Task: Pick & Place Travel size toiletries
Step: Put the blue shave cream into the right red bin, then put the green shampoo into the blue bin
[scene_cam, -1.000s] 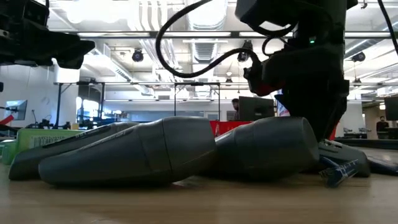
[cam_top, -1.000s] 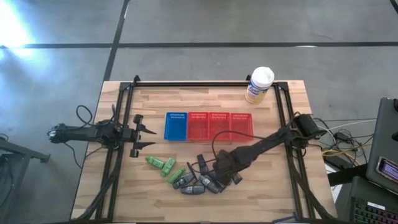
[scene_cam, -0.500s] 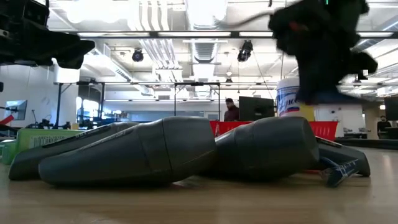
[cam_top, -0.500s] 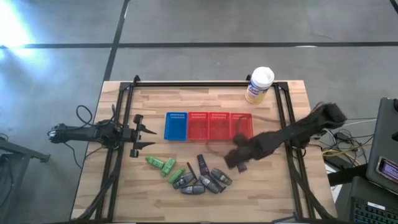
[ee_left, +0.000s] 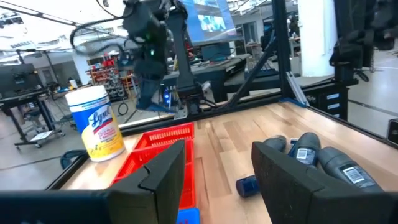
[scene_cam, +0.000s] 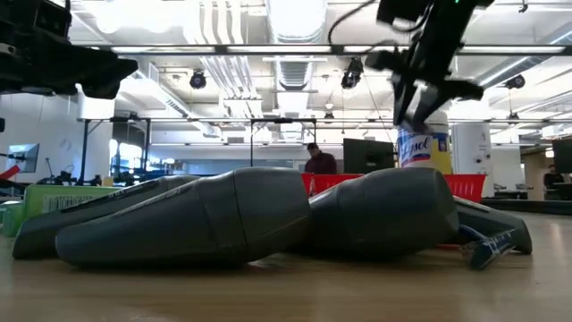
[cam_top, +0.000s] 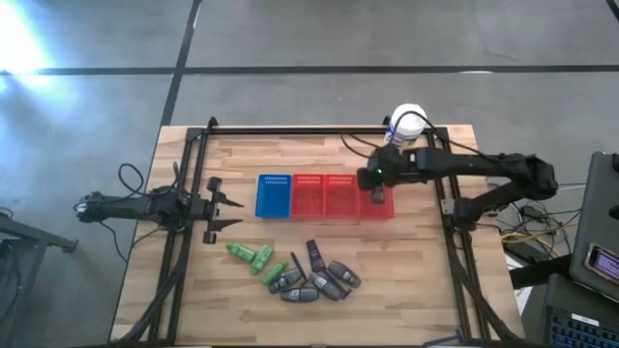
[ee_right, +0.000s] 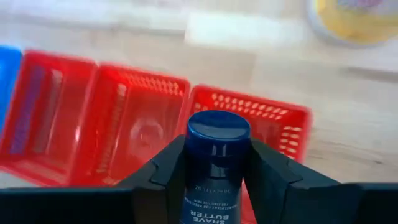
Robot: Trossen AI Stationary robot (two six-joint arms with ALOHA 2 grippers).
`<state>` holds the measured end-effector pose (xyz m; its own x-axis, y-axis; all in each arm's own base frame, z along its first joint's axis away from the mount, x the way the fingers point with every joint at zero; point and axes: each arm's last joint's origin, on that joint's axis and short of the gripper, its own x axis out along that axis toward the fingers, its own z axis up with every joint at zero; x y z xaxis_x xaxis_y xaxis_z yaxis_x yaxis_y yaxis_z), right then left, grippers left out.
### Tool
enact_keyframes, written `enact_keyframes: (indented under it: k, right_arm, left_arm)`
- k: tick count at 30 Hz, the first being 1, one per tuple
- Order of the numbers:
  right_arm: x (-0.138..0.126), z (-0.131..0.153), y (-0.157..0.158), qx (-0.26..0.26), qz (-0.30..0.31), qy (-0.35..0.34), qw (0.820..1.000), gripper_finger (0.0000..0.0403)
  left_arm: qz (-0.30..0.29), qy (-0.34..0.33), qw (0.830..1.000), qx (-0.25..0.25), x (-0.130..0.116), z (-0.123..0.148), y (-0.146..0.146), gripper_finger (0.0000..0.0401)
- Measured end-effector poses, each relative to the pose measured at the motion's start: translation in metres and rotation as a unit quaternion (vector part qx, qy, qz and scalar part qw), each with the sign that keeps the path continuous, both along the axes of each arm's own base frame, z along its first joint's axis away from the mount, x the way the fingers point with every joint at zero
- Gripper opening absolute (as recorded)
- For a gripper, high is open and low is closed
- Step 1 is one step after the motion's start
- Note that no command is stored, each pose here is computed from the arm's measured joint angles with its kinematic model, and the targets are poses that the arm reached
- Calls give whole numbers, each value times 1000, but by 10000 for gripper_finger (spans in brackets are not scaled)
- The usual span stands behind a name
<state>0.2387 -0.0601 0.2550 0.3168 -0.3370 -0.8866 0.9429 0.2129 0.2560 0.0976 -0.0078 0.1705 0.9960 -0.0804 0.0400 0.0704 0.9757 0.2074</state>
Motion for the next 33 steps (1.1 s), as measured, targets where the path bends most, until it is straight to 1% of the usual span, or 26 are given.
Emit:
enact_keyframes:
  k: [2, 4, 6, 8, 10, 12, 14, 15, 16, 19, 20, 22, 23, 24, 26, 27, 28, 30, 33]
  right_arm:
    - [2, -14, -8, 23, 11, 16, 1000, 134]
    - [3, -26, -13, 34, 14, 34, 999, 135]
    - [3, -39, -15, 45, 13, 55, 997, 134]
    - [4, -51, -15, 65, 17, 65, 996, 134]
    - [7, -57, -15, 74, 18, 62, 995, 137]
    - [8, -60, -16, 77, 14, 67, 995, 147]
    - [11, -61, -16, 70, 16, 73, 995, 163]
    - [13, -59, -17, 64, 16, 71, 995, 173]
    - [14, -56, -17, 57, 15, 68, 996, 183]
    - [18, -48, -18, 39, 20, 59, 997, 214]
    - [18, -45, -19, 35, 23, 57, 997, 223]
    - [21, -39, -20, 27, 30, 52, 998, 243]
    - [23, -36, -21, 19, 33, 49, 998, 252]
    - [24, -32, -21, 12, 38, 47, 998, 260]
    - [28, -25, -20, -4, 49, 42, 998, 275]
    - [30, -21, -20, -11, 55, 38, 998, 282]
    - [32, -18, -20, -15, 61, 36, 997, 287]
    - [35, -13, -21, -19, 69, 31, 997, 298]
    - [35, -8, -21, -18, 70, 36, 997, 307]
  left_arm:
    - [1, 0, 1000, 0, 0, 0, 0, 190]
    - [0, 1, 1000, -16, 0, 0, 0, 190]
    - [-6, -8, 998, -60, 0, 3, 0, 190]
    - [-14, -26, 991, -132, -1, 7, 0, 190]
    - [-27, -46, 973, -226, -1, 13, 0, 190]
    - [-45, -62, 944, -321, -2, 18, 0, 190]
    - [-51, -75, 916, -392, -3, 21, 1, 190]
    - [-45, -79, 905, -416, -3, 22, 1, 190]
    - [-35, -87, 898, -430, -3, 23, 2, 190]
    - [-3, -122, 886, -448, -5, 26, 5, 190]
    - [-5, -126, 875, -467, -5, 26, 5, 190]
    - [-10, -124, 840, -528, -4, 26, 6, 190]
    - [-8, -118, 827, -550, -3, 25, 6, 190]
    - [-10, -113, 821, -560, -3, 24, 6, 190]
    - [-23, -93, 820, -564, -1, 23, 5, 190]
    - [-21, -77, 822, -564, 0, 21, 4, 189]
    - [-6, -55, 825, -562, 2, 20, 4, 187]
    - [38, 4, 839, -543, 3, 23, 4, 181]
    - [131, 108, 859, -483, 2, 35, 6, 169]
